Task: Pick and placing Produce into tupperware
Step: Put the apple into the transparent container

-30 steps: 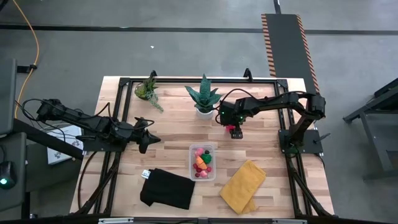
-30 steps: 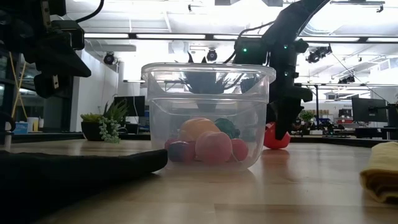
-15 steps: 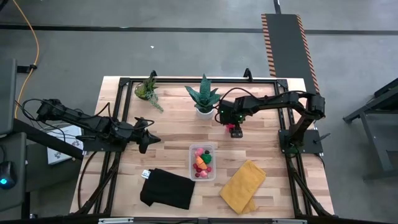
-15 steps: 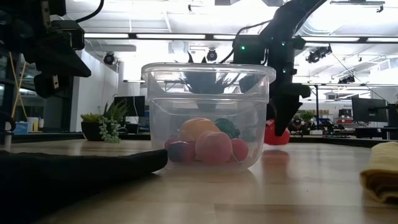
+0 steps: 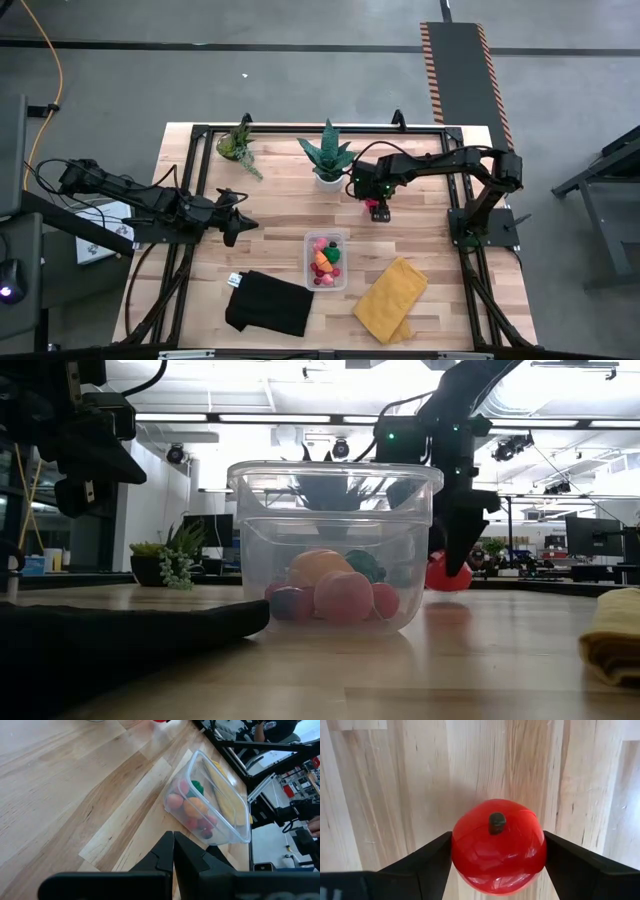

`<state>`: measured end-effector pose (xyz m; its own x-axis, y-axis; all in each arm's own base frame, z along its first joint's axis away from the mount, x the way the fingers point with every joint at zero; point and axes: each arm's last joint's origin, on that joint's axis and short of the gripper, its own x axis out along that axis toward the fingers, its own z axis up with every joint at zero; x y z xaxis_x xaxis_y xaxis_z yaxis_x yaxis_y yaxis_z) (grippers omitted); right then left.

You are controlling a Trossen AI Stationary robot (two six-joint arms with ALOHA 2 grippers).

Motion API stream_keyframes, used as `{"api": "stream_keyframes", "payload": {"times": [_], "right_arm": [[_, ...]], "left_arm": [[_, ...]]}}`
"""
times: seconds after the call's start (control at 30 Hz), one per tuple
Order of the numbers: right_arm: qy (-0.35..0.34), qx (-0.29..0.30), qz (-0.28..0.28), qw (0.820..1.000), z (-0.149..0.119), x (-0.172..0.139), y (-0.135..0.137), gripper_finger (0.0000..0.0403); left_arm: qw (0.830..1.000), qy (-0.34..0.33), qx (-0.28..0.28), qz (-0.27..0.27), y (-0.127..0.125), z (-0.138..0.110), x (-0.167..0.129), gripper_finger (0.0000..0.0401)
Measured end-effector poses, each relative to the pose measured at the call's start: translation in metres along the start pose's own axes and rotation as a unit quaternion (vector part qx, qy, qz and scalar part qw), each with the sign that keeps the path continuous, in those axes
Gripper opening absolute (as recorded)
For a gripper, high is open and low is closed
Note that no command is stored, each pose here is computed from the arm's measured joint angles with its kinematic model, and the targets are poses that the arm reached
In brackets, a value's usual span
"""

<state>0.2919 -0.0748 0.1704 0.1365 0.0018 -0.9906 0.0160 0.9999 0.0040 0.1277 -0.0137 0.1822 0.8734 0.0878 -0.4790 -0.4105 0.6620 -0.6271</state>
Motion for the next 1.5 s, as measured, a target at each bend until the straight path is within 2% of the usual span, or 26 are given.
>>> {"api": "stream_keyframes", "payload": {"times": [0.47, 0.67, 0.97, 1.27, 1.5], "right_arm": [[-0.019, 0.012, -0.002, 1.0, -0.009, -0.028, 0.006, 0.0273], [-0.042, 0.018, -0.002, 0.999, -0.014, -0.046, 0.014, 0.0273], [-0.092, 0.057, -0.004, 0.994, -0.021, -0.073, 0.023, 0.0273], [-0.167, 0.097, -0.006, 0.981, -0.036, -0.108, 0.027, 0.0273], [-0.25, 0.128, 0.001, 0.96, -0.047, -0.137, 0.03, 0.0273]], "left_arm": [[1.0, 0.0, 0.0, 0.0, 0.0, 0.0, 0.0, 0.0001], [1.0, 0.0, 0.0, 0.0, 0.0, 0.0, 0.0, 0.0001], [1.0, 0.0, 0.0, 0.0, 0.0, 0.0, 0.0, 0.0001], [1.0, 0.0, 0.0, 0.0, 0.0, 0.0, 0.0, 0.0001], [1.0, 0.0, 0.0, 0.0, 0.0, 0.0, 0.0, 0.0001]]}}
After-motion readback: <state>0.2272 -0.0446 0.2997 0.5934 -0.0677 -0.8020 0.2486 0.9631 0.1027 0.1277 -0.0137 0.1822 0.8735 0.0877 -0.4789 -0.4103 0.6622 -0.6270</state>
